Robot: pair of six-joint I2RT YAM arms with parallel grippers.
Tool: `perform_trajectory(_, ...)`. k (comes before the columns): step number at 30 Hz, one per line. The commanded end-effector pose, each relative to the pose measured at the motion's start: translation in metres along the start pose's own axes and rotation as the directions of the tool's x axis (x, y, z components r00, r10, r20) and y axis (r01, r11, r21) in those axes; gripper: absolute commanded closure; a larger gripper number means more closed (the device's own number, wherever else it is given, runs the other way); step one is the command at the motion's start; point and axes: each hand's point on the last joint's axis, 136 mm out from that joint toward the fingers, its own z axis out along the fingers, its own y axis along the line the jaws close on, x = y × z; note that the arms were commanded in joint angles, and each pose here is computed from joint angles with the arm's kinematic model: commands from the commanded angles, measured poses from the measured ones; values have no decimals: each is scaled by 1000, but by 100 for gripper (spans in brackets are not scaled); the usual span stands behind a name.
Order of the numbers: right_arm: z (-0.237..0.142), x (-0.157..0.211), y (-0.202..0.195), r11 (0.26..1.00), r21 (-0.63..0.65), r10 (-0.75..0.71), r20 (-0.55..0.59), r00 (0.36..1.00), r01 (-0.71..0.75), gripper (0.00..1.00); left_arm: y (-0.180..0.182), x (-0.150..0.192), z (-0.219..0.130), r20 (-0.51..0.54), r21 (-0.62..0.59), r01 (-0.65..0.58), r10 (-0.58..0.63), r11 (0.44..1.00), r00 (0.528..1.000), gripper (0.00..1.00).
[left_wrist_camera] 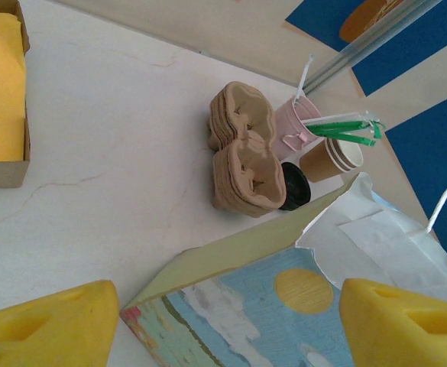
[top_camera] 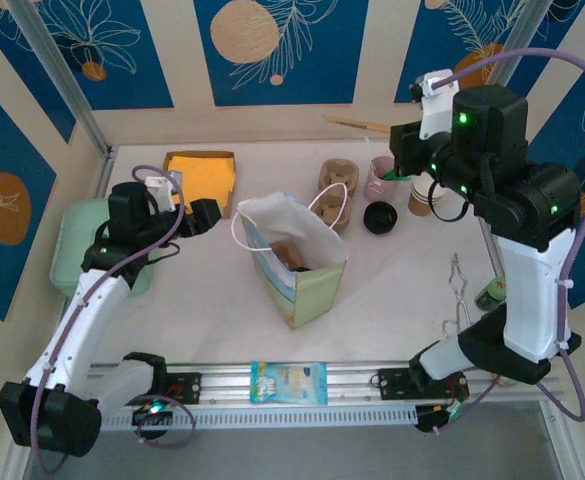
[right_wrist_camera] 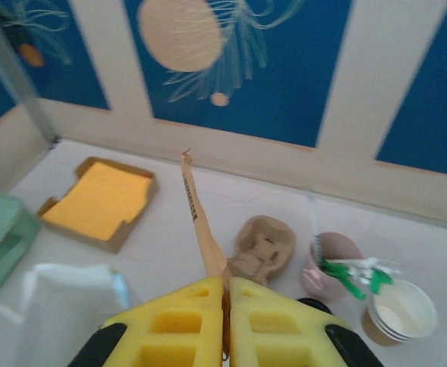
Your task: Pack the takeout coffee
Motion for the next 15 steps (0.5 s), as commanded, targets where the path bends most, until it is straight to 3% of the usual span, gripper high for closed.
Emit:
perform_trajectory(1, 0, 14, 32, 988, -131, -83, -50, 995, 76, 91, -12, -18, -9, 51, 16, -32, 31, 999, 998, 24)
perform_trajectory(9, 2, 54, 83, 943, -306, -195, -175, 965, 135, 91, -10, -16, -7, 45, 14, -29, 28, 999, 999, 24)
perform_trajectory(15, 14, 88, 100, 926, -328, -285, -283, 916, 187, 91, -7, -14, -6, 40, 7, -33, 33, 999, 999, 24)
